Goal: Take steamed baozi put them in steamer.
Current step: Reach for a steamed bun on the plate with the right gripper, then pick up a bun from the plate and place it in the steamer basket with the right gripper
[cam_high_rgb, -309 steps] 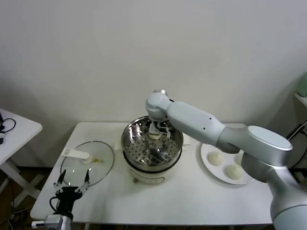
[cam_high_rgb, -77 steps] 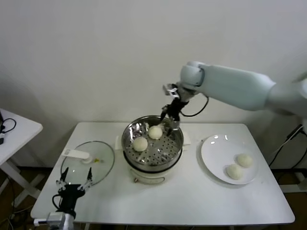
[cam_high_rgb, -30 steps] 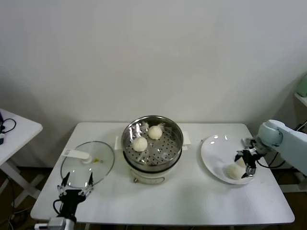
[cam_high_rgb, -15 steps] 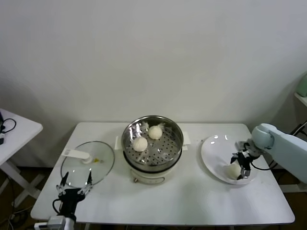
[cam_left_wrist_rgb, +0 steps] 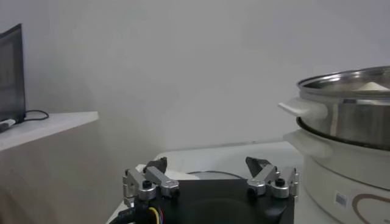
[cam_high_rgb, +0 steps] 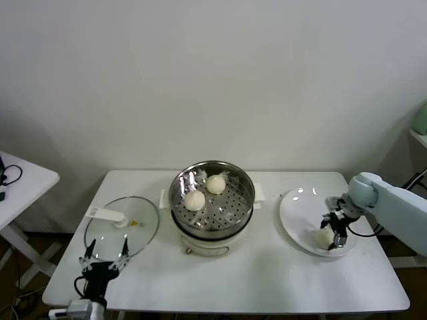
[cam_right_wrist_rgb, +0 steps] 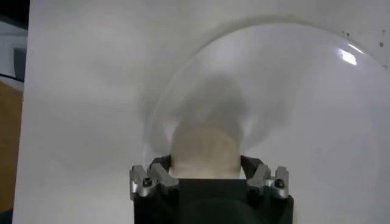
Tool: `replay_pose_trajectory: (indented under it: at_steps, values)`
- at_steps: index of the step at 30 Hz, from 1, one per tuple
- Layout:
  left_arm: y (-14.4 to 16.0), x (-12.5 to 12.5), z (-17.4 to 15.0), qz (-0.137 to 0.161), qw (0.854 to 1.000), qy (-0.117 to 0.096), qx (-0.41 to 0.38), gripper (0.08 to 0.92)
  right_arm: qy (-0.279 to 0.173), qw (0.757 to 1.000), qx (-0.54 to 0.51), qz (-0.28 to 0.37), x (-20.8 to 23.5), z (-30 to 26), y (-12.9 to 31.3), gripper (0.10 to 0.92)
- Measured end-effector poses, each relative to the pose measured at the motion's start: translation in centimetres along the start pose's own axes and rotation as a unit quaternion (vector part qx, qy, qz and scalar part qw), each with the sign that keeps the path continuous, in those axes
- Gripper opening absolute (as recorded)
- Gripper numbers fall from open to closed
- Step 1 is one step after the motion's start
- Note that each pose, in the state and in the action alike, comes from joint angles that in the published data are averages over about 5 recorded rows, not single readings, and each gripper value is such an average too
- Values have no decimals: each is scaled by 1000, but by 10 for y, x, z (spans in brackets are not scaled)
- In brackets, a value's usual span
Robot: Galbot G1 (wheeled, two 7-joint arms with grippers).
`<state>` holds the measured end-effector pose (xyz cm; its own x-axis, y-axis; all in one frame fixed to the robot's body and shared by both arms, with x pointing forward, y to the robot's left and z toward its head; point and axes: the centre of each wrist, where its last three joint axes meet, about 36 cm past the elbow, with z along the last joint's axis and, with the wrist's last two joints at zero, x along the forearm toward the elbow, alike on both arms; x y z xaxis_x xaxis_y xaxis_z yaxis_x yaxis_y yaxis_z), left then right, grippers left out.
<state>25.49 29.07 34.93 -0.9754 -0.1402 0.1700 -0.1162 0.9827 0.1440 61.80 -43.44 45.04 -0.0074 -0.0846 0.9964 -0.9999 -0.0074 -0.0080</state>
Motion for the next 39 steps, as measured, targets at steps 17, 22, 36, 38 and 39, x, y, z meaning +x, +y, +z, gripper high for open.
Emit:
replay_pose_trajectory:
  at_steps: [17,22,36,38,39]
  values:
    - [0,1,-2,0,1000,-2,0,823,-18,998,59,29,55,-33,-22,746]
    - [0,1,-4,1,1000,-3,-2,823,-18,988,137,63,107,-72,-37,746]
    - [0,7,-7,4,1000,2,-9,823,67,870,461,160,229,-226,-29,746]
    - [1,7,-7,4,1000,2,-11,823,79,846,501,165,233,-248,-22,746]
    - [2,7,-8,3,1000,2,-12,823,84,834,519,166,233,-259,-19,746]
